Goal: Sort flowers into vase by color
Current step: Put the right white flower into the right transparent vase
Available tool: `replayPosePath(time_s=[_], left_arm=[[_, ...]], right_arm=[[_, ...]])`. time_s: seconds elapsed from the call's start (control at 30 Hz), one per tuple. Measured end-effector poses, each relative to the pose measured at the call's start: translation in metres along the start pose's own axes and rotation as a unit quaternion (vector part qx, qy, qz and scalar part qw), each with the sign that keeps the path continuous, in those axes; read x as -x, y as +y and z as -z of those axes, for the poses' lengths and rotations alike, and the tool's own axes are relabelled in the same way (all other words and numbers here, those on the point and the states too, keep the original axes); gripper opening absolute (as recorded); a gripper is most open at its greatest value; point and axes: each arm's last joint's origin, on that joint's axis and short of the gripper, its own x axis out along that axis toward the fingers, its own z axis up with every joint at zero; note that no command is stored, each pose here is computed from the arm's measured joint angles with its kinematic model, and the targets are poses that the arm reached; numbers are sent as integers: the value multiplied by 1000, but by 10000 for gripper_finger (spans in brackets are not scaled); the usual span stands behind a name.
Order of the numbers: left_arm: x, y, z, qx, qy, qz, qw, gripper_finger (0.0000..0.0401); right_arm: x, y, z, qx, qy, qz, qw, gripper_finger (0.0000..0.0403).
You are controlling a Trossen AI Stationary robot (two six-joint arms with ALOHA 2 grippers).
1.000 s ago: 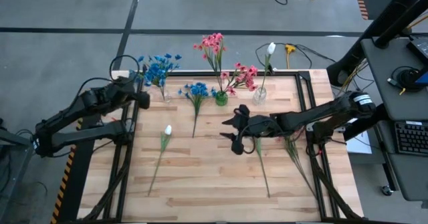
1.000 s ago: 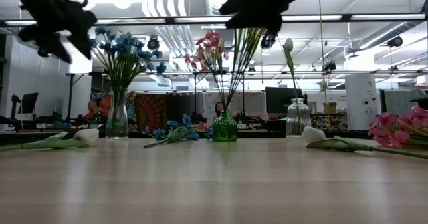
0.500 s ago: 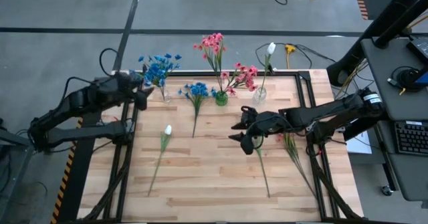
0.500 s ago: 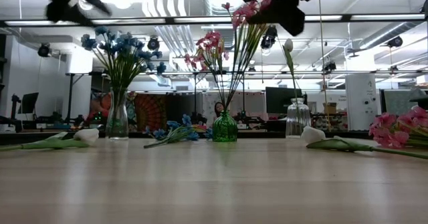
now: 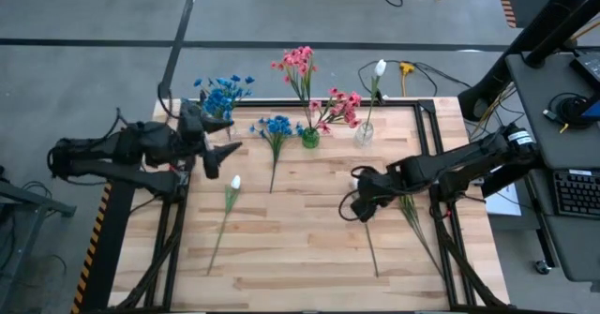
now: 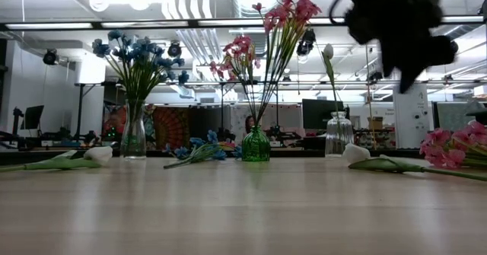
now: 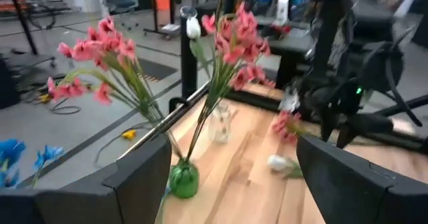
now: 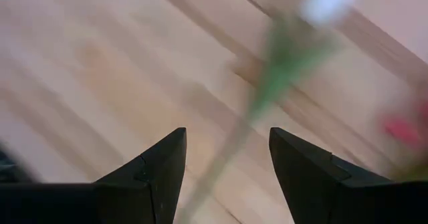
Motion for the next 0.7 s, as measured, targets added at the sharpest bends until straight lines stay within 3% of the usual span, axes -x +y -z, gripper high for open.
replayPosePath(time_s=[0.13,0.27,0.43,0.7], left_arm=[[-4,-21,9,-16,25,21,999,303],[-6,-44,21,-30,50,44,997,303],[-3,-64,34,-19,81,68,994,303],[-10,-87,58,60,187,106,975,303]], right_arm=[[1,-15,10,-40,35,88,995,206],[1,-25,17,-52,52,138,988,206],[-4,-30,19,-52,56,149,986,206],[-7,-29,17,-26,29,147,988,206]])
